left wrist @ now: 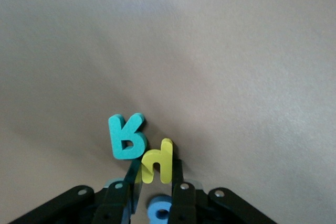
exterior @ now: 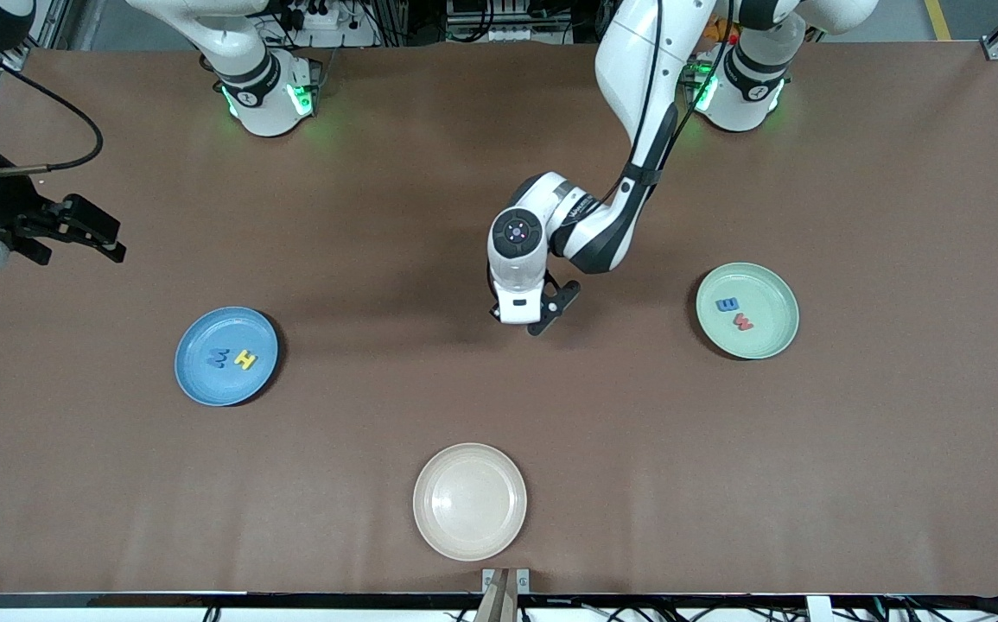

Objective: Sort uppercase to blue plate, lowercase to green plate
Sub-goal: 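Grasp the yellow h with the left gripper, then carry the yellow h to the green plate and release it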

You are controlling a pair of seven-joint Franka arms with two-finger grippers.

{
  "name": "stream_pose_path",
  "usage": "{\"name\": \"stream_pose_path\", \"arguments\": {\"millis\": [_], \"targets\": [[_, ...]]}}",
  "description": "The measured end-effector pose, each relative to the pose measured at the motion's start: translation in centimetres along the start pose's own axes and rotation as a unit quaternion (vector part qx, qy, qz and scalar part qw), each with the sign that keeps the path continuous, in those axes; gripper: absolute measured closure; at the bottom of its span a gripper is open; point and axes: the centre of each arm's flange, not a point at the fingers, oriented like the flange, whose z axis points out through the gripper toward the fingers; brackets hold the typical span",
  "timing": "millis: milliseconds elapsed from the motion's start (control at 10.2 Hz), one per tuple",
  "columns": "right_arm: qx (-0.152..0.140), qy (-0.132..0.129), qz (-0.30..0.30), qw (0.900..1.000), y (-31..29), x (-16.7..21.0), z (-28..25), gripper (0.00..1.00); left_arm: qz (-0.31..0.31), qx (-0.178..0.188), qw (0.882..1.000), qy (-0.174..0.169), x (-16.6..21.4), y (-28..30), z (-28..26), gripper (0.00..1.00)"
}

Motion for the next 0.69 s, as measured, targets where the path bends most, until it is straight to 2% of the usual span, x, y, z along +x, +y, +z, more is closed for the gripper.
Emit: {"name": "stream_pose_path", "arguments": {"millis": [392, 686], "targets": [[0.0, -0.005, 0.0, 1.0, 0.0, 0.2, 0.6, 0.0, 0.083, 0.036, 0.995, -0.034, 6.7, -2.0, -8.8, 0.74], [0.002, -0.004, -0.012, 1.0, -1.4, 0.3, 0.9, 0.0, 0.166, 0.072, 0.982, -0.05, 13.8, -6.2, -11.8, 0.74]]}}
